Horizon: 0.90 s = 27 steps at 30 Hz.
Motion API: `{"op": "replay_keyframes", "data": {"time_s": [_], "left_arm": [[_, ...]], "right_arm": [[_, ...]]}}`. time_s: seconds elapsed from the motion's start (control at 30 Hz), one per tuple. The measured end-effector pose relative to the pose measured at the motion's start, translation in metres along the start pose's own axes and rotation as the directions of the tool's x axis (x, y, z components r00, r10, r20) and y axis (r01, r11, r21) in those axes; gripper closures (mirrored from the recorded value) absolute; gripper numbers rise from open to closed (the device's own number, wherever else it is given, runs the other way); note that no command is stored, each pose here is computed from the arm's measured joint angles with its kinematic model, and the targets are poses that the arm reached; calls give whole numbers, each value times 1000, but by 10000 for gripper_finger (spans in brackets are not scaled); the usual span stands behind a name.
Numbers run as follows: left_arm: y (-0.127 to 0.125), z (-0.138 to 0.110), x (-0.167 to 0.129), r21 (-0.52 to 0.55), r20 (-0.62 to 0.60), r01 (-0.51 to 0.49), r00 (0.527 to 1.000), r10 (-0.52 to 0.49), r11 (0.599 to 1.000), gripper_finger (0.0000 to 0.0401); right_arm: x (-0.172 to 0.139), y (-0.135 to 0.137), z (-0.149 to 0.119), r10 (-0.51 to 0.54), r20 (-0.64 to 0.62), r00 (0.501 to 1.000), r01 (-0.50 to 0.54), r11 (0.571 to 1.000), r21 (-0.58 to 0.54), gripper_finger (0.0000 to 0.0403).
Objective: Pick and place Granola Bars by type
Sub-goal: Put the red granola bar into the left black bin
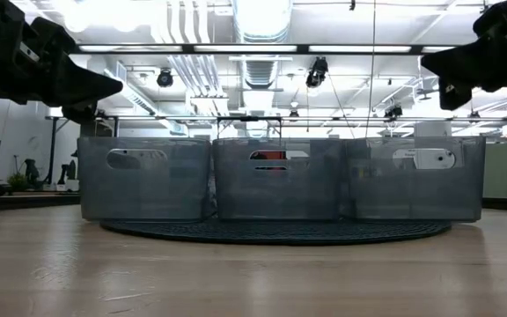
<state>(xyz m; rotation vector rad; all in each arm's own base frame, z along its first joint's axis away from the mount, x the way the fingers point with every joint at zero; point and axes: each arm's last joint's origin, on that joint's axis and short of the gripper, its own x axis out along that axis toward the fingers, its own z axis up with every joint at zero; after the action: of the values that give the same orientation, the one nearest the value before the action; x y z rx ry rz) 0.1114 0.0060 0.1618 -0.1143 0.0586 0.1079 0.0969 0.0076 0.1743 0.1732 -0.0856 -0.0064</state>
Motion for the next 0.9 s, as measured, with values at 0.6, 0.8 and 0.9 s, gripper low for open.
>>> {"op": "replay_keyframes", "data": {"time_s": [0.6, 0.8, 0.9], "left_arm": [[0, 7, 0, -567, 68, 36, 998, 4, 823, 401], [-1, 15, -1, -650, 136, 92, 991, -4, 754, 401], [-2, 24, -2, -613, 205, 137, 979, -11, 778, 401]], "right_arm": [[0, -1, 1, -52, 13, 999, 42, 912, 408, 394], [0, -1, 2, -50, 28, 998, 30, 871, 491, 394], [0, -1, 6, -42, 71, 997, -1, 856, 516, 394]]}}
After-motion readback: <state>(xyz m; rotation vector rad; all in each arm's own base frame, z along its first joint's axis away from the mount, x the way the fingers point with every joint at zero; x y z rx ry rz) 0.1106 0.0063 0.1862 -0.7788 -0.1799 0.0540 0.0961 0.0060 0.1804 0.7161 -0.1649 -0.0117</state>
